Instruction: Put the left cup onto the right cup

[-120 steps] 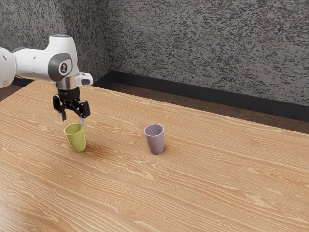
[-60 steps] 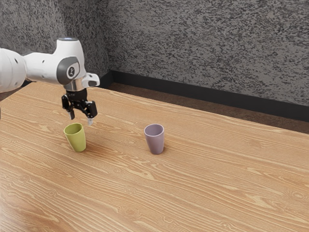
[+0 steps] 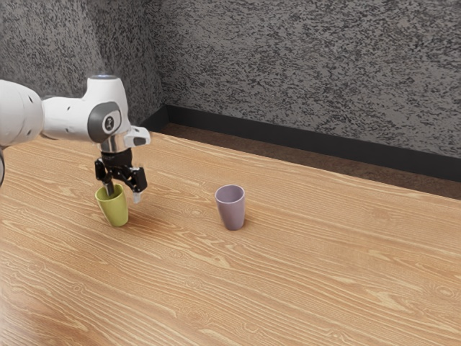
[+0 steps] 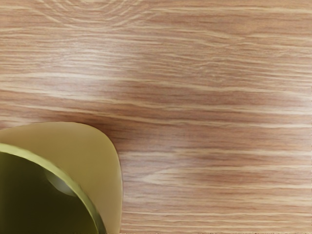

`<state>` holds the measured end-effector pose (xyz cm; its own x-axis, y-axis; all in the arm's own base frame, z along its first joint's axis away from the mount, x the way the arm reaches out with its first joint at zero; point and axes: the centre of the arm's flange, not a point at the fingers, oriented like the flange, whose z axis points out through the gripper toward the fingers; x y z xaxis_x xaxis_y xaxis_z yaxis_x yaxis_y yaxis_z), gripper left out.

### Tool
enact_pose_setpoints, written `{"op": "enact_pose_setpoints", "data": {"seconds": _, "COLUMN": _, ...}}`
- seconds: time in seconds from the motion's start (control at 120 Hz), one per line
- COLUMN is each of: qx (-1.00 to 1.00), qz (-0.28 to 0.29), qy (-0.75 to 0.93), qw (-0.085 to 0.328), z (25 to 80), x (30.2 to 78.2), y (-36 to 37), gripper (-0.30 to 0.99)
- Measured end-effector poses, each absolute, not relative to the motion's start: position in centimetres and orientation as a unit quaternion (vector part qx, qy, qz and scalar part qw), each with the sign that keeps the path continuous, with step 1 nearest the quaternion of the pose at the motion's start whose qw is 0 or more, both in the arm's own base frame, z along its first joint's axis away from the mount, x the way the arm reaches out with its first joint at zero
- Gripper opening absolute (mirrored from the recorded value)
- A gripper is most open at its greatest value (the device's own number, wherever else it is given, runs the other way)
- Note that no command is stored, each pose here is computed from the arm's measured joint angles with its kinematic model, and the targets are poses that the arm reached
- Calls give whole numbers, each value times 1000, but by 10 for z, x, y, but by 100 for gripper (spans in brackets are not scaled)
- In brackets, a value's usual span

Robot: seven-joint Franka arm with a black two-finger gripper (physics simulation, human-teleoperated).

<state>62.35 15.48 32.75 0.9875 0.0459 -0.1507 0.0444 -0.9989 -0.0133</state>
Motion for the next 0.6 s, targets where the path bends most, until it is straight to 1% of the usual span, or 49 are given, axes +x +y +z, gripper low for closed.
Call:
{"op": "enact_pose_setpoints", "data": {"seconds": 0.408, "qx": -994, "qz": 101, "qy": -31, "qw": -3, "z": 294, "x": 608, "y": 164, "gripper": 68}}
{"op": "enact_pose_setpoints", "data": {"seconds": 0.475, "qx": -994, "qz": 101, "qy": -32, "qw": -2, "z": 294, "x": 608, "y": 166, "gripper": 61}}
{"op": "enact_pose_setpoints", "data": {"seconds": 0.6, "qx": -995, "qz": 98, "qy": -29, "qw": 0, "z": 294, "x": 608, "y": 166, "gripper": 39}}
